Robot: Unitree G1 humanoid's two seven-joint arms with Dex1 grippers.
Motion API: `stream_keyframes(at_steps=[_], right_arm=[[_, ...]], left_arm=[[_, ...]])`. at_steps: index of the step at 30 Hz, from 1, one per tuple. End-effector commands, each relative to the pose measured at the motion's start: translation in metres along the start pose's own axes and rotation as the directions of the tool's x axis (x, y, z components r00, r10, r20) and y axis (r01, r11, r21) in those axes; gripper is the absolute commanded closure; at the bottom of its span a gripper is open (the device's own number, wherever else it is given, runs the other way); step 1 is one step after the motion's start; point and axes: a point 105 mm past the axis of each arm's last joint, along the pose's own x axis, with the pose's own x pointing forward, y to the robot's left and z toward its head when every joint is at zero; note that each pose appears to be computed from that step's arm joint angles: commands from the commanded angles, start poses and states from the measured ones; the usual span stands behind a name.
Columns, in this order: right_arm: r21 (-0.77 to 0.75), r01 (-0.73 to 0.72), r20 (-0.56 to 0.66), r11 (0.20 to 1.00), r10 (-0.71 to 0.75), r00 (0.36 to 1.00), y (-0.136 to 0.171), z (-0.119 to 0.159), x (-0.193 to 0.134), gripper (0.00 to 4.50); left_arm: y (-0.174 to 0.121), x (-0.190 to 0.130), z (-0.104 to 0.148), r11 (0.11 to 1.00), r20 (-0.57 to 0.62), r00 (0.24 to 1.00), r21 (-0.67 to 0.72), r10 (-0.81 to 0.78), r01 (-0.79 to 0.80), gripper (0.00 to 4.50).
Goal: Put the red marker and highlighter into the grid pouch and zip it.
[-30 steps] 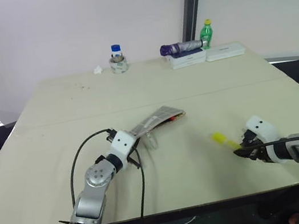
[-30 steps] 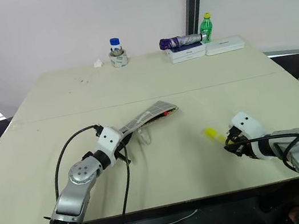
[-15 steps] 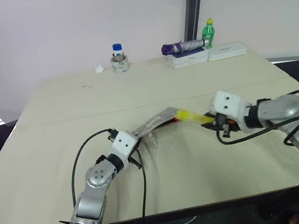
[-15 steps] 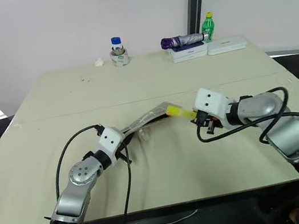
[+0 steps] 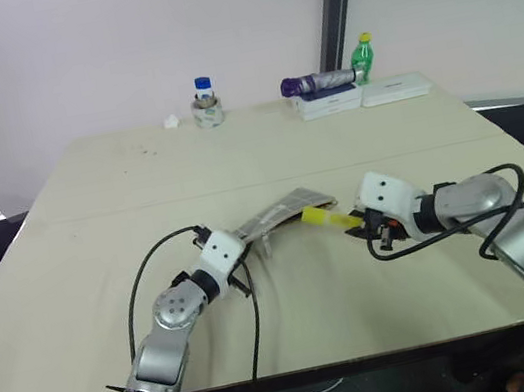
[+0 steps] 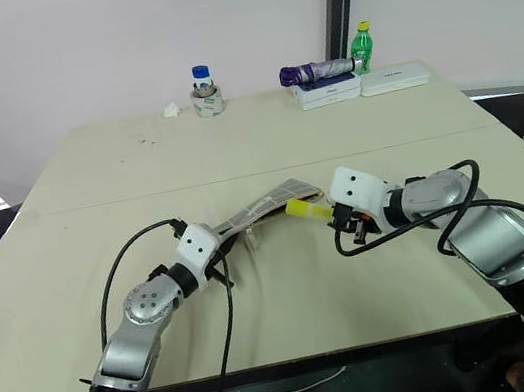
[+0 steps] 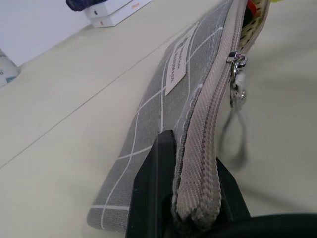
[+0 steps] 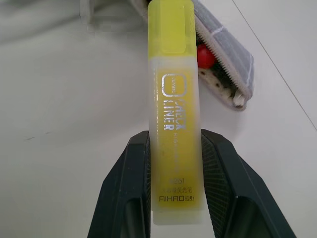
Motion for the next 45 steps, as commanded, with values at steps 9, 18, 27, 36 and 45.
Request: stream_keyframes(at_steps=[9,18,27,36,45], right_arm=[[-0.017,0.002,0.008,1.000,-0.001,1.000,0.000,0.005,0.001,3.65],[-0.049,-0.050,0.000,0.998,0.050,0.999,0.008,0.009,0.003,3.65],[-0.014,-0.110,-0.016,0.994,0.109,0.994,0.021,0.008,0.015,3.65],[0.006,-0.108,0.029,0.994,0.107,0.994,0.023,0.019,0.023,3.65],[-0.053,-0.025,0.172,0.998,0.034,0.984,-0.001,0.045,-0.017,0.87]], left_arm=[[-0.008,0.001,0.019,0.999,0.074,0.997,0.044,-0.027,0.023,4.50],[-0.021,0.001,0.024,0.970,0.081,0.989,0.223,-0.122,0.102,4.50],[-0.046,-0.002,0.029,0.886,0.095,0.961,0.418,-0.261,0.199,4.50],[-0.049,-0.002,0.027,0.890,0.094,0.962,0.411,-0.255,0.196,4.50],[-0.019,0.002,0.016,0.982,0.038,0.995,0.170,-0.095,0.087,4.50]])
